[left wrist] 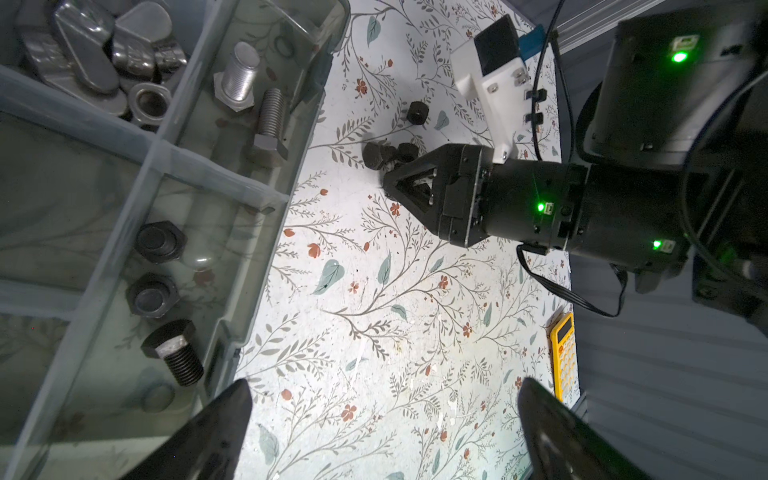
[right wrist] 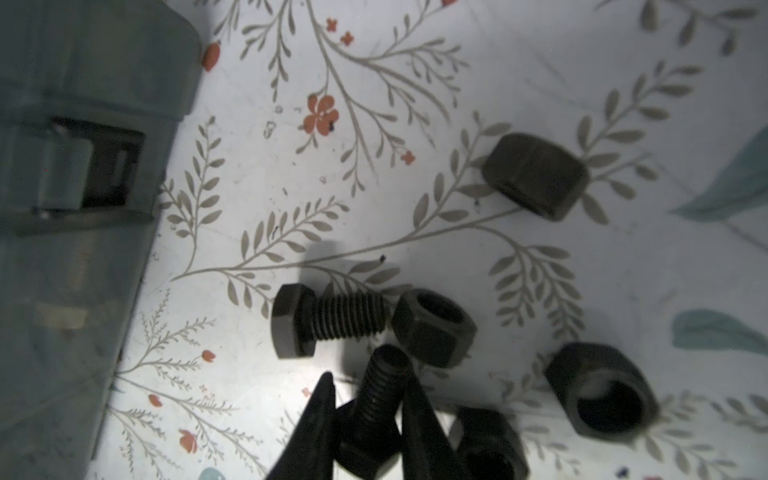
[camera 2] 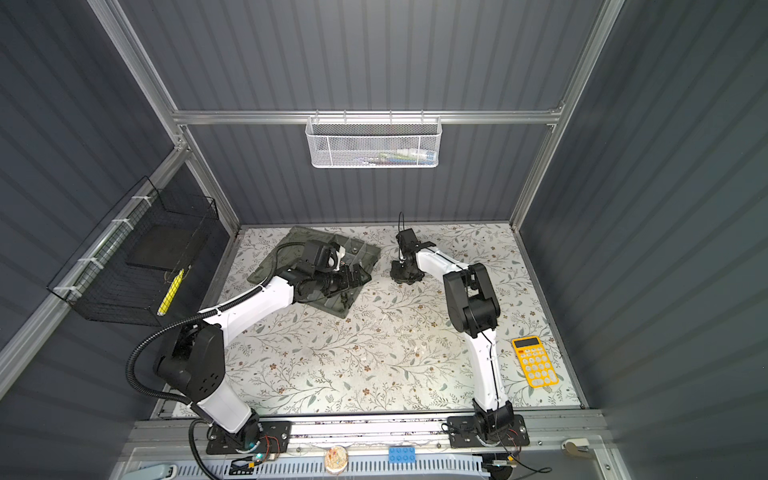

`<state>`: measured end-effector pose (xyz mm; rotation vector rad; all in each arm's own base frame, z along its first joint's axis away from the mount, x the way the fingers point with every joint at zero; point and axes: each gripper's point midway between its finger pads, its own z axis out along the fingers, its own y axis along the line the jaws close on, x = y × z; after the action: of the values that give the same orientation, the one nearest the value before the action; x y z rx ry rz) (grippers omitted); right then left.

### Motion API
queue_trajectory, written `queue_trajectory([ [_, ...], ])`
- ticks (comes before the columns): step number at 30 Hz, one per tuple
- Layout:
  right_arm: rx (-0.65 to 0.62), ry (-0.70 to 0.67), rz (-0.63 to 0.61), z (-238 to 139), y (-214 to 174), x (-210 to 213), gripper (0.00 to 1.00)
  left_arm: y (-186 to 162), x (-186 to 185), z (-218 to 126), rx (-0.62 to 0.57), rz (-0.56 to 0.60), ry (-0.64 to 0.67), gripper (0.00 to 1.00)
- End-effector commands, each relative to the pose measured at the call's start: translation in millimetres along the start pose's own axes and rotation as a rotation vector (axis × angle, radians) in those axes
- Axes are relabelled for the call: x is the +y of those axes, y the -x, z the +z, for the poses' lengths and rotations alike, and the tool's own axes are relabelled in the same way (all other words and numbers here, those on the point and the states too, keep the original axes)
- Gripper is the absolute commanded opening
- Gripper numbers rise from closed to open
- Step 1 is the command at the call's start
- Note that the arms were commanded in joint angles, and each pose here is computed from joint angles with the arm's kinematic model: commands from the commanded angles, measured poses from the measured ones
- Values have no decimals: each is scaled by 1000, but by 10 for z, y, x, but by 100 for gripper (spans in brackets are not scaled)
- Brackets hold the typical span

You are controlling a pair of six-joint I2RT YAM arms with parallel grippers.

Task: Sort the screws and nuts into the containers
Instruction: 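Close the right gripper on the black bolt, then lift the black bolt with the right gripper and carry it over the compartment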

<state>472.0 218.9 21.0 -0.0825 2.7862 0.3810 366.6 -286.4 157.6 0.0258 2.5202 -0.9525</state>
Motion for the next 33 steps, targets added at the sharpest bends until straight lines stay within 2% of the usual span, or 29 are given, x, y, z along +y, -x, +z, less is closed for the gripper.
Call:
queue_trajectory([
  [1, 80, -25, 18, 27, -291, -93, 19, 32, -24, 13, 1, -2, 1, 100],
  [15, 84, 80, 62, -191, -525, 43, 15, 101, -165, -84, -28, 10, -49, 100],
  [18, 69, 111, 70, -292, -502, 106, 15, 85, -266, -85, -17, 3, -108, 100],
  [25, 30, 202, 83, -539, -383, 324, 14, 94, -315, -150, -23, -8, -144, 100],
  [33, 11, 296, 61, -754, -238, 700, 14, 103, -201, -378, -41, -40, -165, 100],
])
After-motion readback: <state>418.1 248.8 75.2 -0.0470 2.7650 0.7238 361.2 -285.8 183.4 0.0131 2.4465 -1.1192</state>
